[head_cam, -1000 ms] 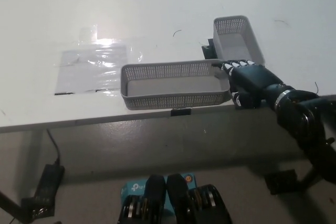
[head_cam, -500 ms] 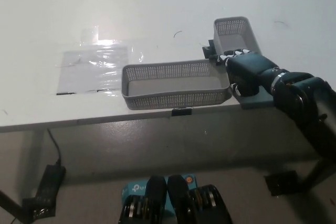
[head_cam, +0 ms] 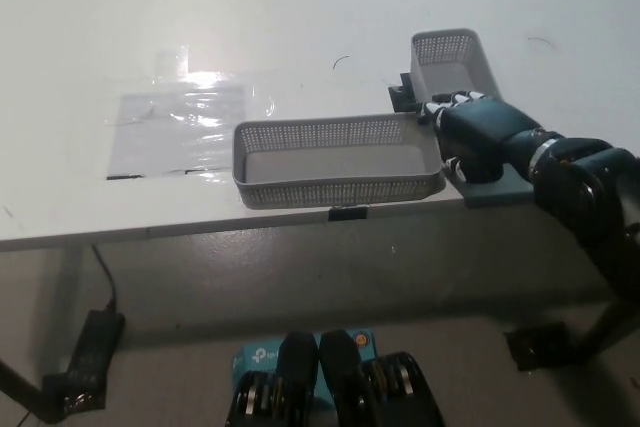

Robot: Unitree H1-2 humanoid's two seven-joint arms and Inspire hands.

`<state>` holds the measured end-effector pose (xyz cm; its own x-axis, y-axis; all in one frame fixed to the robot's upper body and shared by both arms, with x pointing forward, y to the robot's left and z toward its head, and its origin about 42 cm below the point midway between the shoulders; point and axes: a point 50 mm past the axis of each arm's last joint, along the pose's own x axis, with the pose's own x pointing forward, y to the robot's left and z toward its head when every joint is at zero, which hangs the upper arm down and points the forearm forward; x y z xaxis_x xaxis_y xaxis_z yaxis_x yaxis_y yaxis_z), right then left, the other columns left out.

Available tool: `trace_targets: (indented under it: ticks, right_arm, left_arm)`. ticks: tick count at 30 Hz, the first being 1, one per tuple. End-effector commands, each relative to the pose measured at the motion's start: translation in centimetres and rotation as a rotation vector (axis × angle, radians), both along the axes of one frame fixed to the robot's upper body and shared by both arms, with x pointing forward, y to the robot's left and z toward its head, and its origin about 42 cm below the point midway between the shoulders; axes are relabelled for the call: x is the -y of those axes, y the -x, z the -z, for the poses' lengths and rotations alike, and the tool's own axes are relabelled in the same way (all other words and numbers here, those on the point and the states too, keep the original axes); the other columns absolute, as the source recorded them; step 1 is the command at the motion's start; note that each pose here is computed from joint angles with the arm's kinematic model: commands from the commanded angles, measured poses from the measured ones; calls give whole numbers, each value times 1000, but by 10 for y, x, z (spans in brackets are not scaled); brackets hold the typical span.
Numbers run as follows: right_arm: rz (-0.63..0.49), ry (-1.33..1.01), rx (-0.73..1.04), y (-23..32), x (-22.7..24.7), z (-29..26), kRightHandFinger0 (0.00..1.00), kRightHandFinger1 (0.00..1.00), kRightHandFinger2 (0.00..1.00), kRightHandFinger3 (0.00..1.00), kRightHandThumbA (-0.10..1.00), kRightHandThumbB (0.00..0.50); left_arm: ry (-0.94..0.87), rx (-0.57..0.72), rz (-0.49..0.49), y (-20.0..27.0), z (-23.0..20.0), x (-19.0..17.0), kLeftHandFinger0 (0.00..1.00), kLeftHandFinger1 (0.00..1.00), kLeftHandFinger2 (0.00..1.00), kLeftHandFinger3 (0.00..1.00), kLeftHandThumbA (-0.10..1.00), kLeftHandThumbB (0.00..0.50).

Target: The robot uses its right hand to pick up the grey box kept on the middle on the desk and place it on top of another box next to it in a right angle

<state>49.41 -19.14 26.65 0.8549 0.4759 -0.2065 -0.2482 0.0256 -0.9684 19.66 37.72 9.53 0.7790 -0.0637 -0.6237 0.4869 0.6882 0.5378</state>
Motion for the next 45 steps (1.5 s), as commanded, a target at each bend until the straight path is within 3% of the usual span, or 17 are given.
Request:
trace_targets:
  ticks: [1, 5, 10, 13, 20, 22, 23, 26, 27, 28, 32, 35, 39, 41, 42, 45]
  right_arm:
    - [-8, -55, 59, 1, 11, -55, 1000, 1000, 1000, 1000, 298, 381]
    - [-20, -86, 64, 4, 11, -73, 1000, 1000, 1000, 1000, 241, 366]
    - [-3, -63, 99, 7, 22, -88, 1000, 1000, 1000, 1000, 268, 373]
    - [10, -72, 106, 6, 29, -86, 1000, 1000, 1000, 1000, 223, 388]
    - [53, -65, 28, 3, 31, -63, 1000, 1000, 1000, 1000, 227, 401]
    - [65, -43, -2, 0, 28, -52, 1000, 1000, 1000, 1000, 271, 405]
    - [71, -38, -13, -1, 27, -50, 1000, 1000, 1000, 1000, 279, 404]
    - [71, -42, -6, -4, 28, -48, 1000, 1000, 1000, 1000, 284, 415]
    - [80, -37, -9, -7, 29, -39, 1000, 1000, 1000, 1000, 250, 412]
    - [88, -36, -9, -9, 30, -35, 1000, 1000, 1000, 1000, 234, 415]
    - [103, -26, -25, -13, 26, -30, 1000, 1000, 1000, 1000, 231, 414]
    - [110, 2, -34, -17, 24, -22, 1000, 1000, 1000, 1000, 261, 397]
    - [132, 59, -22, -25, 28, -11, 1000, 1000, 1000, 1000, 264, 398]
    - [136, 90, -15, -31, 27, -11, 1000, 1000, 1000, 1000, 270, 397]
    - [141, 110, -18, -33, 28, -7, 1000, 1000, 1000, 1000, 258, 410]
    - [154, 209, -33, -38, 30, 7, 1000, 1000, 1000, 1000, 282, 380]
  left_arm:
    - [-21, 14, 24, 1, -4, -6, 0, 20, 4, 0, 1000, 325]
    - [-14, 12, 13, 0, -5, -7, 11, 20, 2, 0, 1000, 326]
    - [-18, 14, 5, 3, -6, -4, 11, 53, 54, 19, 979, 277]
    - [-18, 5, 6, 3, -4, -6, 15, 54, 41, 14, 1000, 303]
    - [-16, 10, -2, 4, -5, -6, 8, 52, 25, 3, 989, 289]
    - [-5, 22, 0, 5, -5, -6, 0, 62, 51, 27, 989, 315]
    - [-24, 10, 1, 4, -5, -7, 0, 68, 50, 29, 1000, 354]
    - [-6, 20, -3, 2, -6, -7, 0, 60, 41, 3, 1000, 342]
    - [-7, 22, -6, 2, -7, -7, 45, 69, 41, 1, 982, 279]
    - [3, 22, -7, 0, -7, -7, 33, 50, 14, 0, 971, 278]
    - [-12, 32, 3, -2, -8, -7, 45, 86, 71, 33, 1000, 334]
    - [2, 36, -11, -1, -8, -6, 0, 71, 65, 27, 971, 328]
    - [-7, 35, -13, 0, -11, -5, 14, 93, 88, 42, 984, 342]
    - [-4, 50, -16, -4, -14, -7, 21, 93, 85, 37, 972, 331]
    - [-11, 48, -11, -4, -14, -8, 28, 96, 96, 84, 970, 288]
    - [-26, 43, 4, -5, -14, -8, 8, 88, 82, 63, 987, 285]
